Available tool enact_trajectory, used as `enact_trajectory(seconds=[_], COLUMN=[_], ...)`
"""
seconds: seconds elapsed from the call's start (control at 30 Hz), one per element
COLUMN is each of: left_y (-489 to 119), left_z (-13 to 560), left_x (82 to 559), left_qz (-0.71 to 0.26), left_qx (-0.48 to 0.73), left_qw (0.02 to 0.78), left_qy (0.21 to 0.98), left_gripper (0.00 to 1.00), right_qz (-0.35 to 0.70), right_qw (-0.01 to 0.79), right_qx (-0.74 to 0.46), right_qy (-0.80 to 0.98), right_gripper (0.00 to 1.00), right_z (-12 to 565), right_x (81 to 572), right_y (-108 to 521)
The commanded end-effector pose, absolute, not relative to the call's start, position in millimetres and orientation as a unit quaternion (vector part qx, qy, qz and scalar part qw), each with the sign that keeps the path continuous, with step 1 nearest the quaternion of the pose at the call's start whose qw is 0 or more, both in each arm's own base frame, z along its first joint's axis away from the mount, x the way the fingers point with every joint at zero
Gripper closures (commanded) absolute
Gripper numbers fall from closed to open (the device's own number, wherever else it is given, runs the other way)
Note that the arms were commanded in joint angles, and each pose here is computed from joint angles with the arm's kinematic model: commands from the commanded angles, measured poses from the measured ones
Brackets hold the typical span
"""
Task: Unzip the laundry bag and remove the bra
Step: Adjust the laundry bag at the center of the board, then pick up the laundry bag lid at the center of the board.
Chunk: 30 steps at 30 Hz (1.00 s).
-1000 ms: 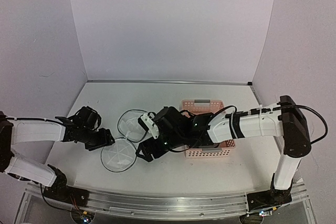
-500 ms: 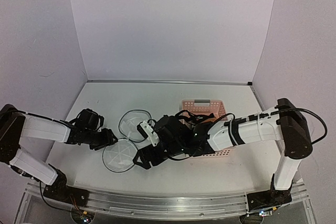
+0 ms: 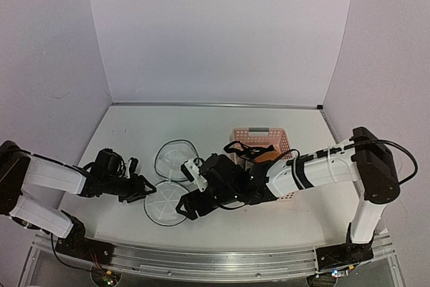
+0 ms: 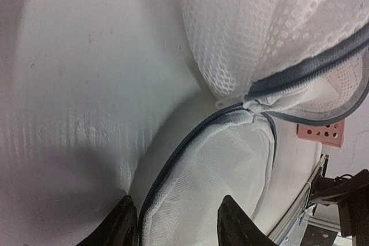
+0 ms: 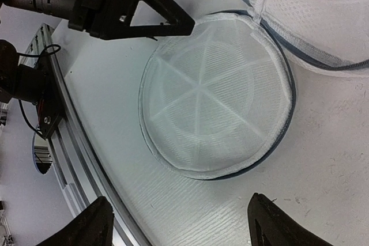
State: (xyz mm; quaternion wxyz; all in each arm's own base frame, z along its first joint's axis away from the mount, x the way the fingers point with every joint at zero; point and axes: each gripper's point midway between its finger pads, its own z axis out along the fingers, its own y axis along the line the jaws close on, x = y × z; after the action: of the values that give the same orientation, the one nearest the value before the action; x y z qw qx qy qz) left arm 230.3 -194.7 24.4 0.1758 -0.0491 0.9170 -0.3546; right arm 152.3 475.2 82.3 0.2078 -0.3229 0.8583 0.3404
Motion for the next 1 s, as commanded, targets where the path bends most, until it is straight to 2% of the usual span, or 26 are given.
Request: enact_trajectory(seconds=[0.0, 0.2, 0.97], left_y=[-191, -194, -200], left_z=[-1, -6, -18], left_x=[188, 181, 171], left_qz=[-0.36, -0.365, -0.372], left_qx=[-0.068, -0.068, -0.066], left_qw=[0.092, 0.084, 0.066], left_qy=[0.926, 0.925, 0.923], left_gripper=[0.52, 0.53, 0.56], right_qz=[0.335, 0.299, 0.358], right_qw=[0.235, 0.23, 0.168], right_qx=[-0.299, -0.265, -0.201], right_qy=[0.862, 0.888, 0.896], right_gripper=[0.2, 0.21, 0.21], right_z=[87, 57, 19], right_x=[163, 174, 185], right_y=[471, 456, 466])
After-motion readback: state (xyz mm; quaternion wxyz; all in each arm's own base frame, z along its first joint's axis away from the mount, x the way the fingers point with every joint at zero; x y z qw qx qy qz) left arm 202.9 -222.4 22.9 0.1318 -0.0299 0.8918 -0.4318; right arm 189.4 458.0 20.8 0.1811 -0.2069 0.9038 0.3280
